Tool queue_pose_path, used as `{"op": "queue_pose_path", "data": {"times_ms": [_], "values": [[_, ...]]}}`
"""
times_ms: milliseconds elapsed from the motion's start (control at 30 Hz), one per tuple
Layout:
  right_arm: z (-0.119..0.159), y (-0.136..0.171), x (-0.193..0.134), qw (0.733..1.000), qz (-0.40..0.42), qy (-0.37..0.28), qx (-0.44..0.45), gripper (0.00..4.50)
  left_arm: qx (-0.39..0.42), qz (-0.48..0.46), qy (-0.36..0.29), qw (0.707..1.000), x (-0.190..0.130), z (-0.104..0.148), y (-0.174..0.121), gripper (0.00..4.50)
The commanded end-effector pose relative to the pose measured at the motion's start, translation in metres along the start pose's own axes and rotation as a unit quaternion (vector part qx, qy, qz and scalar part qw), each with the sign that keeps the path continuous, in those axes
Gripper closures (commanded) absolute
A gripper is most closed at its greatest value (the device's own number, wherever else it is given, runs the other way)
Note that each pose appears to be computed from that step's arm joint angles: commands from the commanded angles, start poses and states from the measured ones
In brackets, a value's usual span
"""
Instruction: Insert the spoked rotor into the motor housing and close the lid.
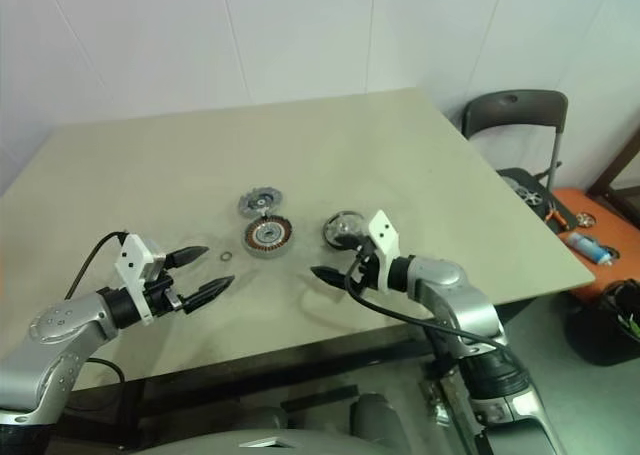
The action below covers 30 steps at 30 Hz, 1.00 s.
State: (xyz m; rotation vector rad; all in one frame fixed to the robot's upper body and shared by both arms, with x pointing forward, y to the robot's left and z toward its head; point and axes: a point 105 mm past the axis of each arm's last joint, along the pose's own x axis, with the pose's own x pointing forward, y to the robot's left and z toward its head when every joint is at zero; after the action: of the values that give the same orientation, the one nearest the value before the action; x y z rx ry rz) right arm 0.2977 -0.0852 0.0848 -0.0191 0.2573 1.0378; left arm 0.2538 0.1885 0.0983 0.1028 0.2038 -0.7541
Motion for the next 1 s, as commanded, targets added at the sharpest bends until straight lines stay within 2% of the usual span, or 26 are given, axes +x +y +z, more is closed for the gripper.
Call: {"op": "queue_pose_path", "data": {"times_ms": [33,400,1000], "values": [[0.017,-0.007,0.0,0.999,-0.015,-0.029,-0.025,0.01,0.024,0.003,-0.023,0.999,-0.002,0.014,0.004,0.02],[0.019,-0.012,0.003,0.999,-0.03,-0.036,-0.028,0.01,0.032,0.025,-0.038,0.998,0.006,0.016,0.02,0.02],[0.022,-0.015,0.002,0.998,-0.042,-0.047,-0.027,0.01,0.035,0.011,-0.038,0.999,0.012,0.013,0.017,0.02]]}}
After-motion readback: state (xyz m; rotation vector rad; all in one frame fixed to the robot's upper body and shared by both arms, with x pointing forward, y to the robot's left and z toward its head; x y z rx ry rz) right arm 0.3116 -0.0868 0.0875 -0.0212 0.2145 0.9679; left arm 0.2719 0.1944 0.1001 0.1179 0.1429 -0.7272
